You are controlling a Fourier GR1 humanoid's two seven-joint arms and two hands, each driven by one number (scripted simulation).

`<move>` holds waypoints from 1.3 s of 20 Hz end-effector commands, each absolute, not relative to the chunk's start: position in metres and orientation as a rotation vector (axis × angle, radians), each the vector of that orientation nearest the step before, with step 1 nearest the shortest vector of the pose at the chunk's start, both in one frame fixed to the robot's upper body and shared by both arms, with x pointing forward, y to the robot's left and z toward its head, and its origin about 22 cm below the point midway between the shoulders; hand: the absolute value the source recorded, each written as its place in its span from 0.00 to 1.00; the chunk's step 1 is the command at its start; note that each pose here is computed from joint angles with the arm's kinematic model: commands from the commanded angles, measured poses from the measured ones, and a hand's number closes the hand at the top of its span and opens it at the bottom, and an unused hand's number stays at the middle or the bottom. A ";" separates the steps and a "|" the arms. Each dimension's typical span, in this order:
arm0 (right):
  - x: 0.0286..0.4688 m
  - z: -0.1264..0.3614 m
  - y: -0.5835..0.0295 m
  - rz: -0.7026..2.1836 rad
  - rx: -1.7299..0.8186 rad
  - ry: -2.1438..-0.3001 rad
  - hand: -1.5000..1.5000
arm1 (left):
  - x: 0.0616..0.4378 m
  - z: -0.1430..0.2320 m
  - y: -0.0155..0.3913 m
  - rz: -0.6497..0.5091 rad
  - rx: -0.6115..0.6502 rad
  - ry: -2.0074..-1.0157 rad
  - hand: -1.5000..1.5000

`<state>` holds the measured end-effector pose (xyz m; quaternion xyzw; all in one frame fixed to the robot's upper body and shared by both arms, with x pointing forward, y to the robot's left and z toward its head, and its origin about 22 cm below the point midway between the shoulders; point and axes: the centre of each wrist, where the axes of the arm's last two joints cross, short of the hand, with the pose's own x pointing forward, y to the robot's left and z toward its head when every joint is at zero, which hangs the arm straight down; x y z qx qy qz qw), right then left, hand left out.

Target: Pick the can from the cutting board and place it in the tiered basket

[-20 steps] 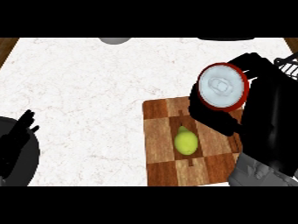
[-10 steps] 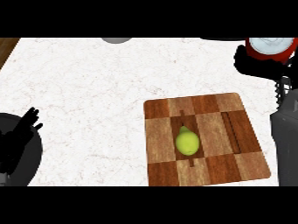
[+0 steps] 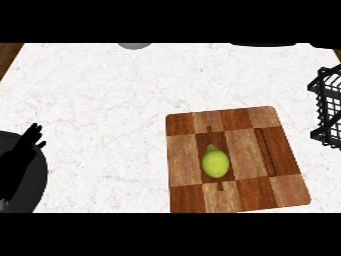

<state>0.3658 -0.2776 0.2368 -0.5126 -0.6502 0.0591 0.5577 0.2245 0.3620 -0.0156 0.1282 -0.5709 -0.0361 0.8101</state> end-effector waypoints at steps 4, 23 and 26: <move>0.406 0.240 -0.311 0.107 -1.178 -1.561 1.00 | 0.224 -0.013 0.357 -0.075 0.275 -1.203 0.50; 0.412 0.270 -0.398 0.954 -1.744 -1.141 1.00 | 0.223 -0.026 0.351 -0.089 0.268 -1.200 0.50; 0.412 0.286 -0.403 0.991 -1.732 -1.121 1.00 | 0.226 -0.025 0.356 -0.095 0.250 -1.199 0.50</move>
